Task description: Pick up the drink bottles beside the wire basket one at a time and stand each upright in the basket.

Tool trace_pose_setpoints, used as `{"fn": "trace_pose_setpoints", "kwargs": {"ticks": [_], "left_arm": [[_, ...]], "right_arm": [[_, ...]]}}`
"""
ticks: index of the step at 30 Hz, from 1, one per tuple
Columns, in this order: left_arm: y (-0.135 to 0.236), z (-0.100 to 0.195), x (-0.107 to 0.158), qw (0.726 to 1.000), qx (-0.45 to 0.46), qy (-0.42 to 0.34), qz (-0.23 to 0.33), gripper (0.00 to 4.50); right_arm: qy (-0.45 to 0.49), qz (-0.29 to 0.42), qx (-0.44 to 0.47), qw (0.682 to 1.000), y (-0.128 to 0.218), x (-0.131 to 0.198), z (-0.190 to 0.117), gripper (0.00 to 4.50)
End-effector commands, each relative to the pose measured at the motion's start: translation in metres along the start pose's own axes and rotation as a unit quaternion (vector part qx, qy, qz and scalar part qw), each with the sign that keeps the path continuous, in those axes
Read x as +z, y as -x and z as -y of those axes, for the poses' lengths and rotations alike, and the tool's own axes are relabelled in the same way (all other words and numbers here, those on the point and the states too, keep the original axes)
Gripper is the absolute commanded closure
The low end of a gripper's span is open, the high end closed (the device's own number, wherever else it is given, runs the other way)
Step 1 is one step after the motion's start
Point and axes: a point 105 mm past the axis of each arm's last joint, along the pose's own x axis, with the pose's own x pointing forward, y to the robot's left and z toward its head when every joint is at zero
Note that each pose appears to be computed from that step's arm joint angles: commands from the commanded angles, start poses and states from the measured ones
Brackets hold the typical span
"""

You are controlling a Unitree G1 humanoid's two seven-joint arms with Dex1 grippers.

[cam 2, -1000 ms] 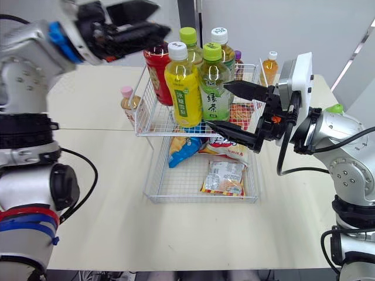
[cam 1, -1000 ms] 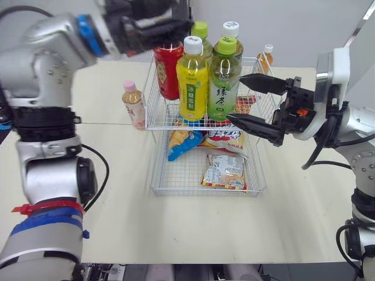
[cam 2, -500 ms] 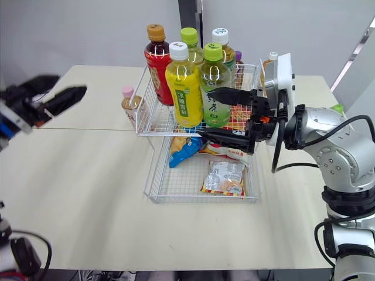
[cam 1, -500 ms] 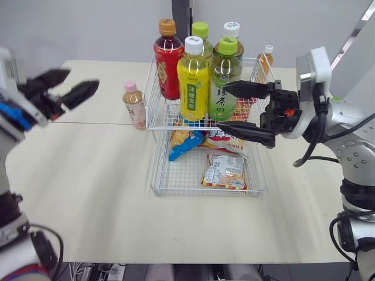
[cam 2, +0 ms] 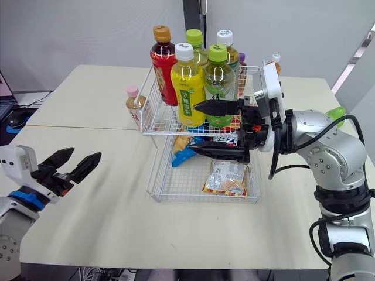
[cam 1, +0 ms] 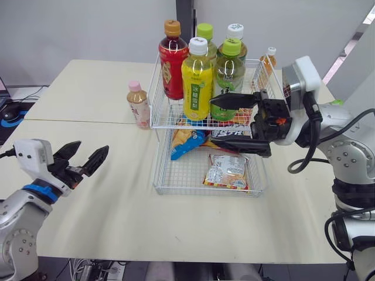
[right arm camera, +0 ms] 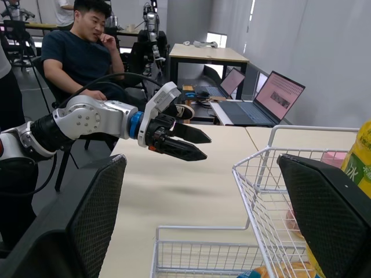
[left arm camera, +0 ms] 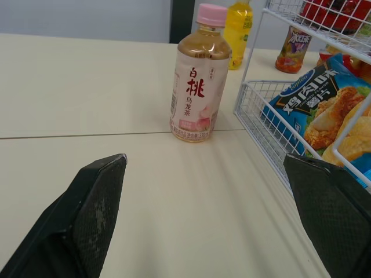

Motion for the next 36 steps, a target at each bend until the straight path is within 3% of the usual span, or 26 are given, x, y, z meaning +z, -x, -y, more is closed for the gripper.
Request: {"fn": "trace_pose_setpoints", "kwargs": {"ticks": [1, 5, 16, 29, 32, 36], "left_arm": [[-0.017, 0.003, 0.025, 0.998, 0.000, -0.033, 0.044, 0.01], [-0.054, 0.002, 0.042, 0.996, -0.001, -0.040, 0.074, 0.01], [-0.146, -0.004, 0.053, 0.994, -0.007, -0.076, 0.078, 0.01], [-0.189, 0.003, 0.049, 0.993, -0.010, -0.096, 0.067, 0.01], [-0.192, 0.000, 0.046, 0.993, -0.007, -0.101, 0.057, 0.61], [-0.192, -0.004, 0.044, 0.993, -0.001, -0.103, 0.053, 1.86]], "right_arm": [[0.026, 0.009, -0.005, 1.000, 0.002, 0.012, 0.002, 0.00], [0.047, 0.005, -0.032, 0.998, 0.006, 0.016, 0.008, 0.00], [0.077, 0.001, -0.085, 0.993, 0.021, 0.031, 0.008, 0.00], [0.099, 0.013, -0.073, 0.992, 0.021, 0.049, -0.017, 0.00], [0.098, 0.012, -0.072, 0.992, 0.021, 0.050, -0.017, 0.00], [0.100, 0.012, -0.071, 0.992, 0.020, 0.051, -0.018, 0.00]]}}
